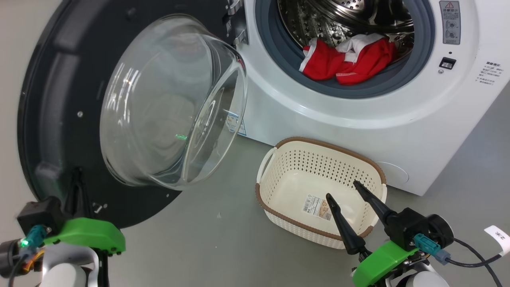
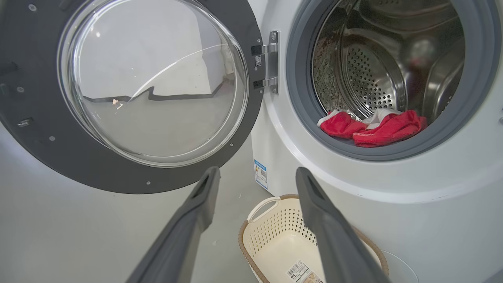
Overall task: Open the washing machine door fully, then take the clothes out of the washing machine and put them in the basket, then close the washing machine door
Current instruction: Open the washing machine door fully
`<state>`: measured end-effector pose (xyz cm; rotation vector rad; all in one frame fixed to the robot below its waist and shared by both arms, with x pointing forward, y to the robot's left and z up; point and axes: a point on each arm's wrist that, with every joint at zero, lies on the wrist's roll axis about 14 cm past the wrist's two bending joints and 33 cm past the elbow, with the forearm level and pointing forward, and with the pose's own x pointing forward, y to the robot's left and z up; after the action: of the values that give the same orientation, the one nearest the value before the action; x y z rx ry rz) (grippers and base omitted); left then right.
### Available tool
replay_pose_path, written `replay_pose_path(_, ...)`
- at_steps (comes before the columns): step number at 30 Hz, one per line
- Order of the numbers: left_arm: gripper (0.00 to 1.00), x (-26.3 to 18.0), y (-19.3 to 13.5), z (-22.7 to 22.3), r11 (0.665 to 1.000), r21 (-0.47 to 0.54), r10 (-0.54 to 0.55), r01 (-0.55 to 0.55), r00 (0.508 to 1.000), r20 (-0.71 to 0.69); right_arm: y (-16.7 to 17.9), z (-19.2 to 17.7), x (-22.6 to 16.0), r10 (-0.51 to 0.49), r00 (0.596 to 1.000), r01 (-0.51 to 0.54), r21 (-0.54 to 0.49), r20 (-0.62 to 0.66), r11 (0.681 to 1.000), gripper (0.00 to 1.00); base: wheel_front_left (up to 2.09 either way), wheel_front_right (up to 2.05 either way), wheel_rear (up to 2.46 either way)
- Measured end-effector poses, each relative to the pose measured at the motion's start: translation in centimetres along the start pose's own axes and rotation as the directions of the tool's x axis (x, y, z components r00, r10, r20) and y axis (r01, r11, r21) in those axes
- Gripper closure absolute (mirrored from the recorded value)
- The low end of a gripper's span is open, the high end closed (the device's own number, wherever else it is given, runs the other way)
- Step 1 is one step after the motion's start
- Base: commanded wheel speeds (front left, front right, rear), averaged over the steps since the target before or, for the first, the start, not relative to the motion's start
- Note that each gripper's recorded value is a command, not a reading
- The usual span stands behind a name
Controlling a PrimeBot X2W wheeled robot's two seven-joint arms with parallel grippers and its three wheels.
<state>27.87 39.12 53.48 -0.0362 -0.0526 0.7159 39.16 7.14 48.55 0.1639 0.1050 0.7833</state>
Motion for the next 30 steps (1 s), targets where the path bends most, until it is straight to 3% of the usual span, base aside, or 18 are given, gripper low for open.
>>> replay_pose_path(30, 1.0, 4.0, 2.1, -1.3, 0.997, 0.018, 0.081, -0.081, 0.996, -0.034, -1.5, -0.8, 0.5, -0.024, 0.999, 0.023, -0.008, -0.041, 1.0, 0.0, 0.0, 0.0, 0.0)
